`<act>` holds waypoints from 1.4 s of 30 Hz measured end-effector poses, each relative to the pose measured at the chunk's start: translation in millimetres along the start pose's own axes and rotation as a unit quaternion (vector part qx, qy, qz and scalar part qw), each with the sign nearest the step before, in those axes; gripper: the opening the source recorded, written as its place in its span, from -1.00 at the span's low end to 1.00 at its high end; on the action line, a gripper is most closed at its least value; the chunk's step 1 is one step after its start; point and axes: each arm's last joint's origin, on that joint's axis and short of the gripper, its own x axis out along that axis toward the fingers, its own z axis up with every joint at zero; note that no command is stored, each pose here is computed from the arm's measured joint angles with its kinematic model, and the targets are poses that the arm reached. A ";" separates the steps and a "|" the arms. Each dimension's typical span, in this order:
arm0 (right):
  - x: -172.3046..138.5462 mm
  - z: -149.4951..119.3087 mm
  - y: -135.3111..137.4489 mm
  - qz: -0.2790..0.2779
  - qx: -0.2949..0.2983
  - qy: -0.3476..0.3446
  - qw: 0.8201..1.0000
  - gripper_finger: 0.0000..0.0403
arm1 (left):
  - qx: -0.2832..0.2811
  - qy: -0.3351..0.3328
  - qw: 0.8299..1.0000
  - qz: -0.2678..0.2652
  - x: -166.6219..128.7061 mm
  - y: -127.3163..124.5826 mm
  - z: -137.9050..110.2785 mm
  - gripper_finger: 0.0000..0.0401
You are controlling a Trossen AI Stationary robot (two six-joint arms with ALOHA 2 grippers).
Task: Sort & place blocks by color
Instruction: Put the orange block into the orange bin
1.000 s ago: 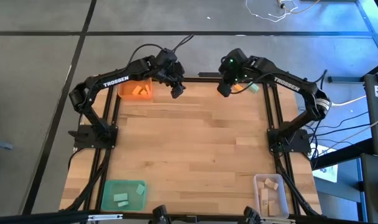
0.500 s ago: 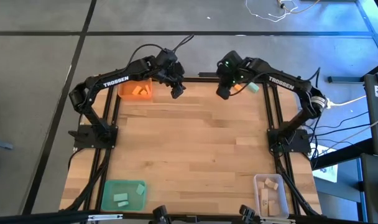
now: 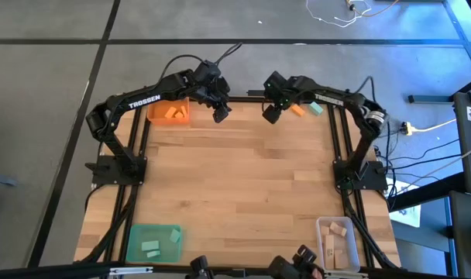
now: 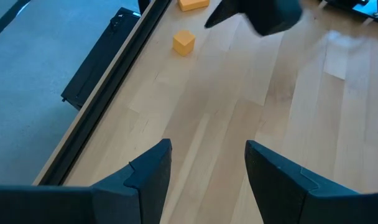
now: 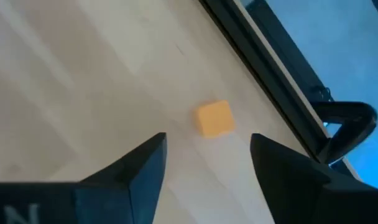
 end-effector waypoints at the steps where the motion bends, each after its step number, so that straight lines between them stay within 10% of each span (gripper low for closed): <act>1: 5.7 0.7 -1.0 -0.001 0.001 0.004 1.000 0.17 | 0.000 0.000 1.000 0.000 0.0 0.0 0.0 -0.03; 42: 63.7 0.0 -27.3 0.057 -0.006 0.051 0.997 0.16 | 0.000 0.000 1.000 -0.017 -0.1 -1.1 0.0 -0.03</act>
